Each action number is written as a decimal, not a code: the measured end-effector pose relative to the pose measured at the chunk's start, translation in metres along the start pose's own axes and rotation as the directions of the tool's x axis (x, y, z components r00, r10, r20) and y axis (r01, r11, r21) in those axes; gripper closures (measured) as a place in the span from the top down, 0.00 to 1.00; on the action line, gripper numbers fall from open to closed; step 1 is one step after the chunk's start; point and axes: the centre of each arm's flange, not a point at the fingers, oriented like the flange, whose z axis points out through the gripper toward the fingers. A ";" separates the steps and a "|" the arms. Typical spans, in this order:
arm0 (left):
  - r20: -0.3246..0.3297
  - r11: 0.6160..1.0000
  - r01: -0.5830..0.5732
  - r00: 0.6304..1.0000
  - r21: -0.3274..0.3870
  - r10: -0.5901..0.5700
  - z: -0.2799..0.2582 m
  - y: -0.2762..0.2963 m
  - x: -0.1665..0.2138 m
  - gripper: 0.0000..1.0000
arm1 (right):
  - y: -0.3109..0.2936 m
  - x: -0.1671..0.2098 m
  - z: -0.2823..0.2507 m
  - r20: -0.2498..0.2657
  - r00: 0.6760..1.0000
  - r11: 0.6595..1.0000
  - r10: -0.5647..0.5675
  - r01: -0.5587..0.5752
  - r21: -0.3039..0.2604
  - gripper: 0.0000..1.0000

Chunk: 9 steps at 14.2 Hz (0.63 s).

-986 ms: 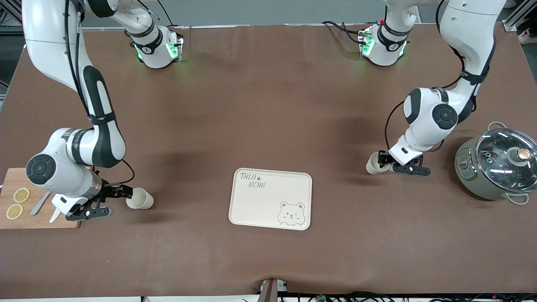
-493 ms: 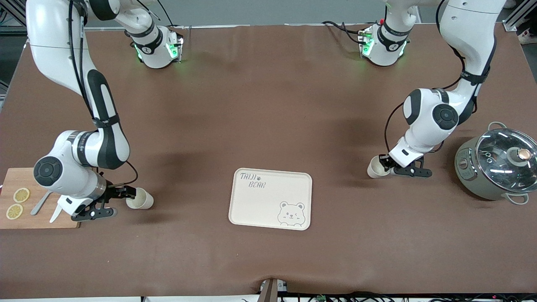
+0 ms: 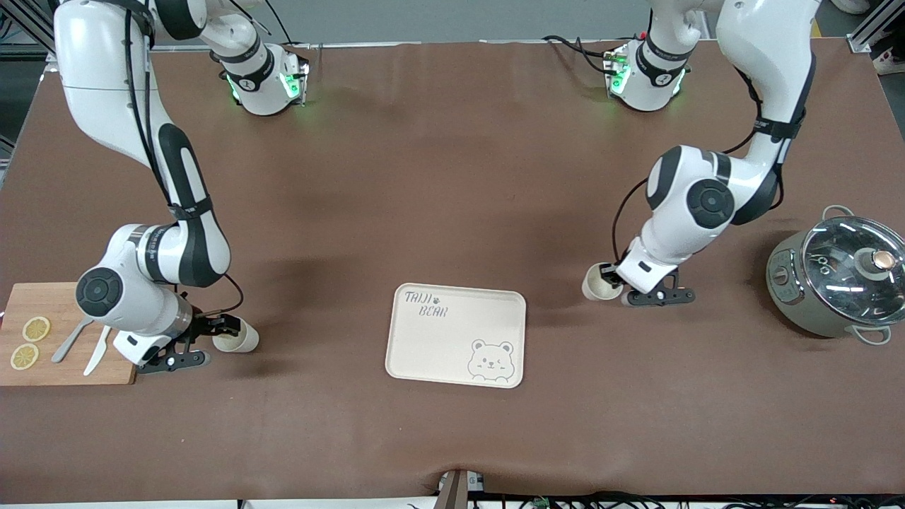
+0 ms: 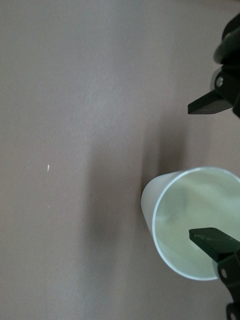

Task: Place white IKEA cup upright on tray with both arms
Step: 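Carry the cups with both grippers toward the white bear tray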

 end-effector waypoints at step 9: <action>0.045 0.988 0.153 0.987 0.036 -0.155 0.039 0.104 0.011 0.04 | 0.002 0.000 0.011 -0.010 1.000 0.999 0.026 -0.026 0.019 0.83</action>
